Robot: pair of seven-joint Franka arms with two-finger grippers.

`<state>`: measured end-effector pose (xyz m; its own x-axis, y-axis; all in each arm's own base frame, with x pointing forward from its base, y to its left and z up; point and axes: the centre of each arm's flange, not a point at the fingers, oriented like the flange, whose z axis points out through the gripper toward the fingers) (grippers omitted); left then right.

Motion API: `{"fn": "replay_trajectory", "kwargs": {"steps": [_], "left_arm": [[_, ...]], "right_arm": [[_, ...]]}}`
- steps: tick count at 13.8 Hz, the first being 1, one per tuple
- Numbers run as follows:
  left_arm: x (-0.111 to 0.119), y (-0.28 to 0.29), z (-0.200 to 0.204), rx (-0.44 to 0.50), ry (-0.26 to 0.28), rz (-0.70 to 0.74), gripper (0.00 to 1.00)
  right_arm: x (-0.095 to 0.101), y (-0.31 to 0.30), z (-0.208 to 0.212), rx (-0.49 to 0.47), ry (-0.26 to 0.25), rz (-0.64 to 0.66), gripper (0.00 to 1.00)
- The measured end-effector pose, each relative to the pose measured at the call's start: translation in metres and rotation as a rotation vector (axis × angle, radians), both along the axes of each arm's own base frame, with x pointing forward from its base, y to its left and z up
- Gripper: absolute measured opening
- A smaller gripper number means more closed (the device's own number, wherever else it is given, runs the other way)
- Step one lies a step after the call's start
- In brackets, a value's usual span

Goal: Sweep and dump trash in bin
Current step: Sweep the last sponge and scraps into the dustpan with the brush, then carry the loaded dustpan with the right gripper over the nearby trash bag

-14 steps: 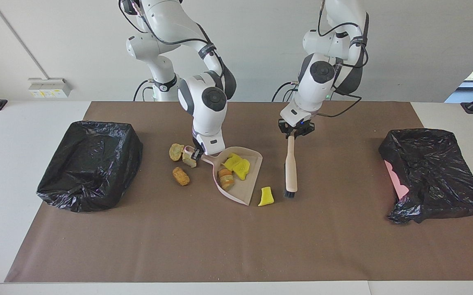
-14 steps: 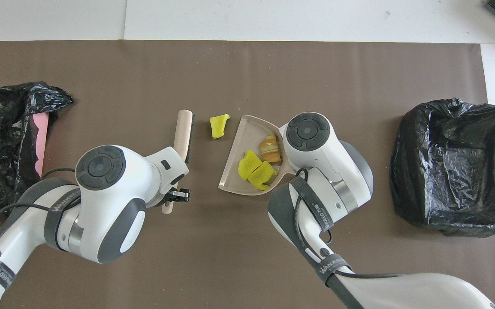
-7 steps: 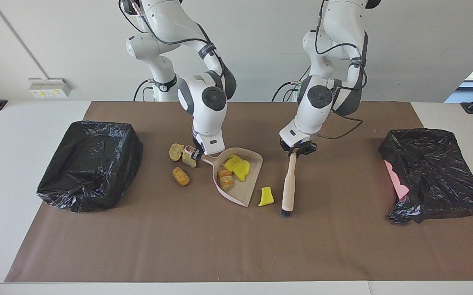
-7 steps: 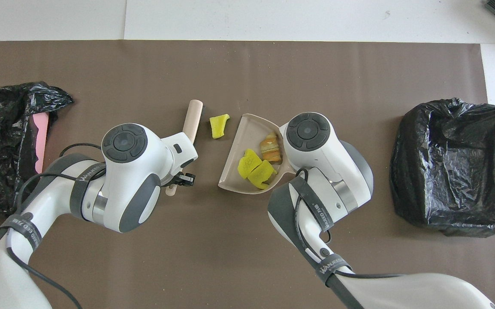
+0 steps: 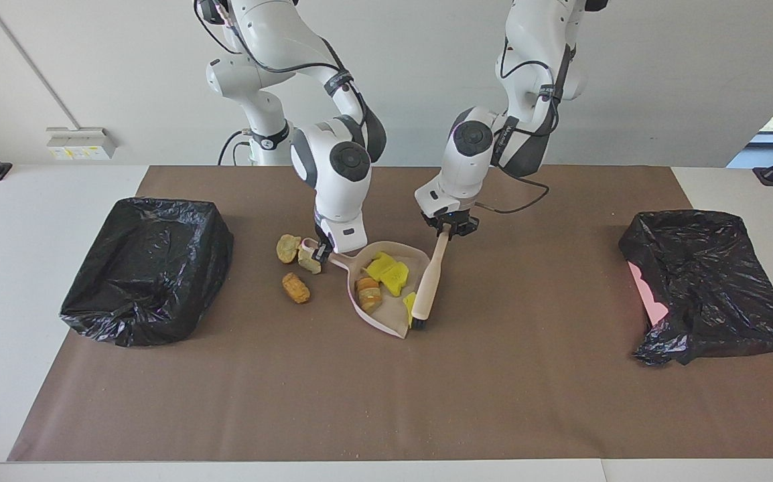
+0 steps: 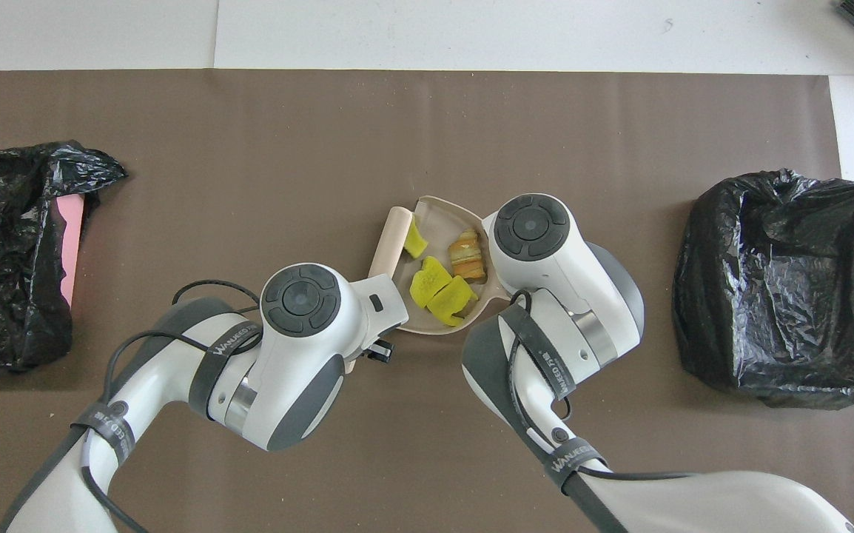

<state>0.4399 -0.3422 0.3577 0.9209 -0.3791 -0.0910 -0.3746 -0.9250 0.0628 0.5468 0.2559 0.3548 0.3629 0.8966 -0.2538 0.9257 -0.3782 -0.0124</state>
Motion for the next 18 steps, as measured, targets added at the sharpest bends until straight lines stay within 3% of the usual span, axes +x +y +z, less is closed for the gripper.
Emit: {"fn": "replay_trajectory", "kwargs": {"steps": [3,6,10,12,15,18], "left_arm": [[-0.016,-0.020,0.007,-0.011,0.006,0.078,0.26],[-0.016,-0.018,0.008,-0.009,0.012,0.115,0.26],[-0.010,0.014,0.028,0.048,0.072,0.230,0.26],[-0.019,0.029,0.046,0.094,0.113,0.312,0.26],[-0.053,0.032,0.049,0.152,0.131,0.432,0.26],[-0.112,0.028,0.029,0.186,0.108,0.479,0.26]], "right_arm": [[0.000,0.000,0.000,0.000,0.000,0.000,0.32],[0.000,0.000,0.000,0.000,0.000,0.000,0.32],[0.002,0.000,0.004,0.004,-0.008,-0.002,0.32],[0.010,-0.011,0.019,0.015,-0.032,-0.024,0.32],[0.025,-0.065,0.065,0.036,-0.069,-0.084,0.32],[0.033,-0.145,0.118,0.058,-0.101,-0.146,0.32]]}}
